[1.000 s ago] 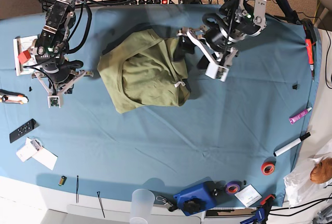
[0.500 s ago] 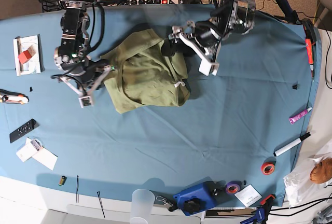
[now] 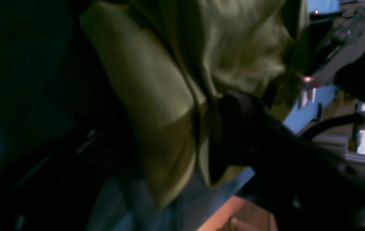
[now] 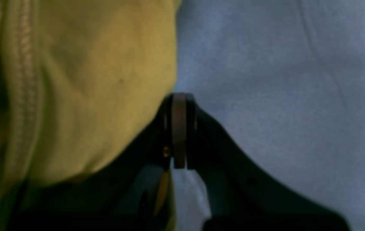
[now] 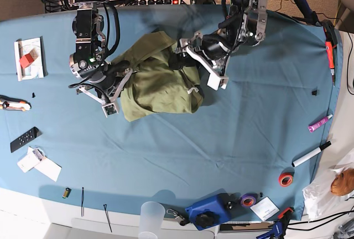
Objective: Layout the t-shirt on the table in an organized manner, then fold the t-shirt properly
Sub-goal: 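Grasp the bundle's edge with the left gripper and lift it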
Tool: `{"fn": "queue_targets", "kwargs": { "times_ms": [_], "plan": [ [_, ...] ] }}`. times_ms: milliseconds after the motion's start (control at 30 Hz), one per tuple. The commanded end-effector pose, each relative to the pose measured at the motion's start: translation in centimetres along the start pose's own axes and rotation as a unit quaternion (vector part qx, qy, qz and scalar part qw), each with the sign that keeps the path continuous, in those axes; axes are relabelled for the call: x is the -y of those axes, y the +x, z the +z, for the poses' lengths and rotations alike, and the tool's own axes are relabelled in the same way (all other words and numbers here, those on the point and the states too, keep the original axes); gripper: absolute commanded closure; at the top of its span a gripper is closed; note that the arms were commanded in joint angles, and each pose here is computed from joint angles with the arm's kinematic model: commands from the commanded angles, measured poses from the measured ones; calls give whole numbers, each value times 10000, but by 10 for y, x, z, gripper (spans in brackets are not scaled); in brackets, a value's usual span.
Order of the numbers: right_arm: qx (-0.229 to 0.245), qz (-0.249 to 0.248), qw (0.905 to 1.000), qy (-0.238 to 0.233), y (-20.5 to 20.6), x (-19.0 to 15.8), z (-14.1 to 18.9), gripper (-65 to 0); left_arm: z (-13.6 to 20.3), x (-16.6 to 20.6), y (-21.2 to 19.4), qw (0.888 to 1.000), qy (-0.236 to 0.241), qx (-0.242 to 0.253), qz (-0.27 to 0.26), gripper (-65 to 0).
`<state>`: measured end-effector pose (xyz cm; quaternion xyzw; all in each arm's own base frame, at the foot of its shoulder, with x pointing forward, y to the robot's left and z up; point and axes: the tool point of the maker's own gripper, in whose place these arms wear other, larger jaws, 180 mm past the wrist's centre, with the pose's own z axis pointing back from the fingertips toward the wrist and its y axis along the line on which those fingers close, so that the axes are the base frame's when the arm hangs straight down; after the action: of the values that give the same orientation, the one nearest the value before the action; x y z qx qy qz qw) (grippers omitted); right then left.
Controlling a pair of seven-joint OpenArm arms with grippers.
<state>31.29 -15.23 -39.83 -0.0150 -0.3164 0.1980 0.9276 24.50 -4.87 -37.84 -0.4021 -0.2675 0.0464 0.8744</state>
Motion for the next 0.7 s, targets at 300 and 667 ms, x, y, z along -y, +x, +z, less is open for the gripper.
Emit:
{"fn": "queue_targets", "kwargs": {
  "times_ms": [300, 667],
  "plan": [
    [-23, -67, 9999, 93, 2, -6, 0, 0, -15, 44, -1, 9980, -470, -109, -411, 0],
    [-204, -102, 9858, -1665, -2, 81, 17, 0, -19, 56, -12, 9871, -595, -658, -1336, 0]
  ]
}}
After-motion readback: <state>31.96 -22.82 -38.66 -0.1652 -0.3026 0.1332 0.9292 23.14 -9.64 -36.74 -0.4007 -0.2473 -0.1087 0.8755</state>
